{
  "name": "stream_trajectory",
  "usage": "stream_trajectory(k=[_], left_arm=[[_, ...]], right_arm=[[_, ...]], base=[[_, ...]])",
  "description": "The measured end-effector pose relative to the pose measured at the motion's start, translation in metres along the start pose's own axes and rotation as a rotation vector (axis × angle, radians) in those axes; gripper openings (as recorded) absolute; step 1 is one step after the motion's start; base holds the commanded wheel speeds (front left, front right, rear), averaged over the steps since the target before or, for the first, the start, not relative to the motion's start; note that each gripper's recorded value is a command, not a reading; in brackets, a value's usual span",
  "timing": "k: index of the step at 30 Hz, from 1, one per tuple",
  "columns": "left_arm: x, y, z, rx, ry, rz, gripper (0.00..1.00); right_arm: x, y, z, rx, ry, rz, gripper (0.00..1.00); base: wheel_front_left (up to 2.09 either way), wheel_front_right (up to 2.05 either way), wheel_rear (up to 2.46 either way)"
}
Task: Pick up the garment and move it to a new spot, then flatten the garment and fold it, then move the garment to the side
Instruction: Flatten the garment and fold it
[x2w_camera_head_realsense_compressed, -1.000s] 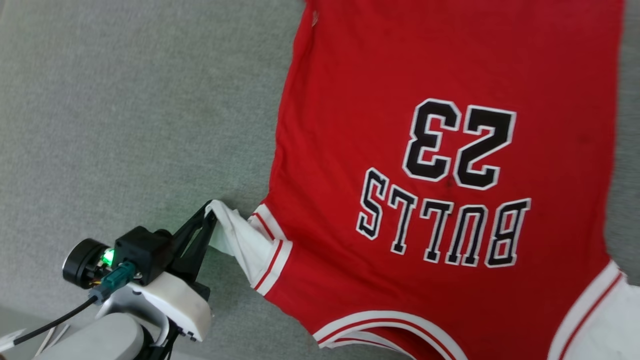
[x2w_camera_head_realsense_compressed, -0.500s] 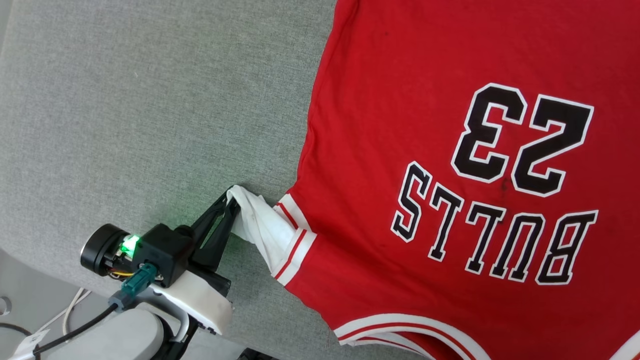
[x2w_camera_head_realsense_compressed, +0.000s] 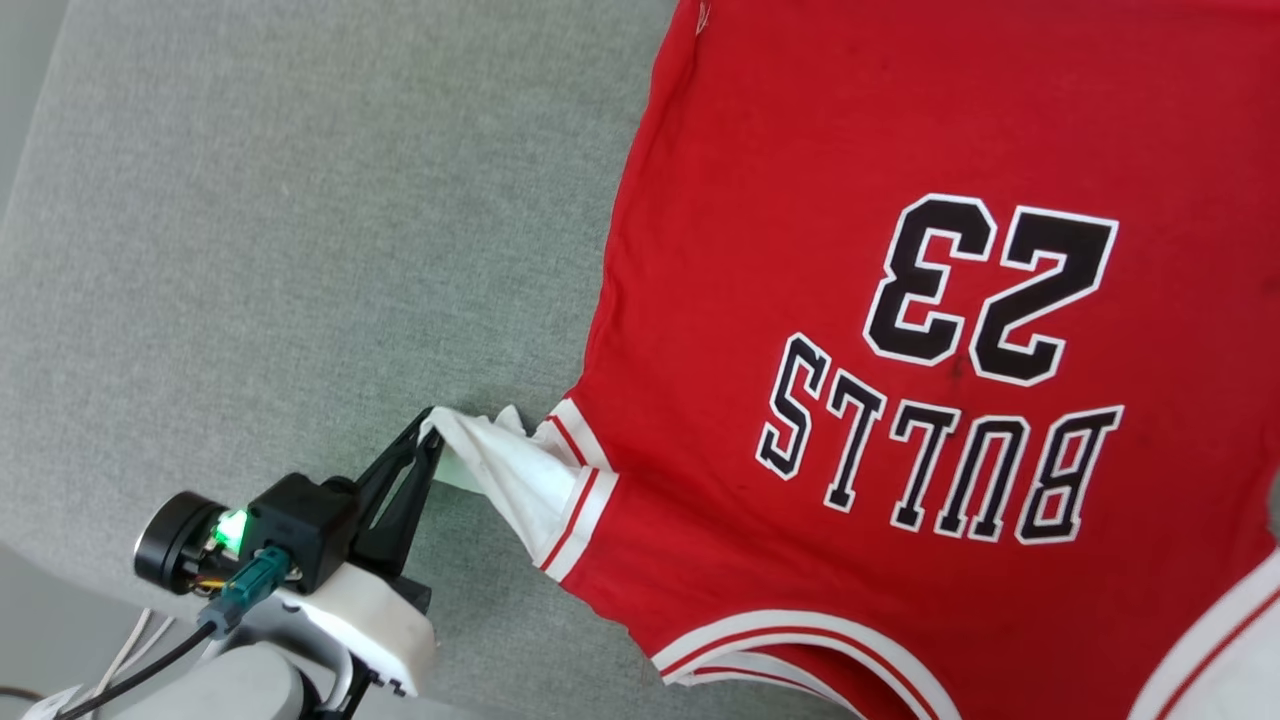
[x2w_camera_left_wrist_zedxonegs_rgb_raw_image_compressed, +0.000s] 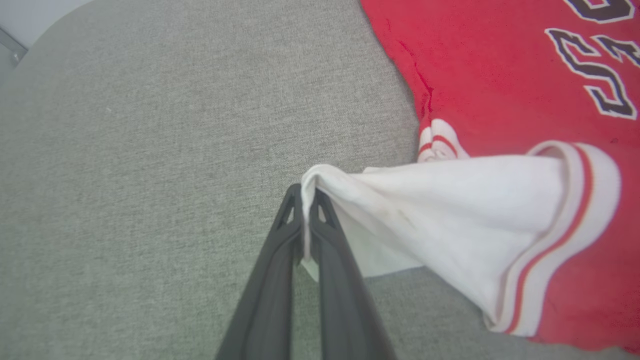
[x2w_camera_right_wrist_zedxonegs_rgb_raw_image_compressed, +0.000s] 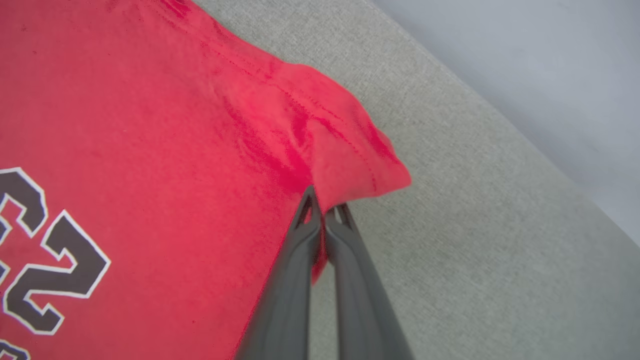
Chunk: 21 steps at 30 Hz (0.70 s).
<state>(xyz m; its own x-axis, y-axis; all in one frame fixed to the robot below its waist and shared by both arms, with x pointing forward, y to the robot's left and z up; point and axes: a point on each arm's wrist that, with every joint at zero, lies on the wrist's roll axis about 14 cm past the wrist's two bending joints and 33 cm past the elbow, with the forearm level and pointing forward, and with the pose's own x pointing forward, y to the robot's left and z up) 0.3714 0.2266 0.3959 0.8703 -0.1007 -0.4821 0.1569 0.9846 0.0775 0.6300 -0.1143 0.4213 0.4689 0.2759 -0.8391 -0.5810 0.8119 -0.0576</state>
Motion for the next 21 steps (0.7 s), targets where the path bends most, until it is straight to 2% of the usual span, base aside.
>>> stream_trajectory(k=[4,8,14,21], left_arm=[[-0.008,0.0,0.007,-0.008,-0.025,0.006,0.0],[-0.013,-0.005,0.013,-0.025,-0.048,-0.005,0.0],[-0.02,-0.01,0.019,-0.037,-0.073,-0.011,0.0],[-0.026,-0.02,0.025,-0.033,-0.093,-0.043,0.0]], right_arm=[[-0.042,-0.01,0.006,-0.055,-0.057,-0.052,0.0],[-0.082,-0.016,-0.005,-0.094,-0.091,-0.077,0.0],[-0.122,-0.013,-0.064,-0.149,-0.019,-0.091,0.0],[-0.147,-0.002,-0.159,-0.07,0.098,-0.057,0.0]], base=[[0.0,0.0,0.0],[0.0,0.0,0.0],[0.0,0.0,0.0],[0.0,0.0,0.0]])
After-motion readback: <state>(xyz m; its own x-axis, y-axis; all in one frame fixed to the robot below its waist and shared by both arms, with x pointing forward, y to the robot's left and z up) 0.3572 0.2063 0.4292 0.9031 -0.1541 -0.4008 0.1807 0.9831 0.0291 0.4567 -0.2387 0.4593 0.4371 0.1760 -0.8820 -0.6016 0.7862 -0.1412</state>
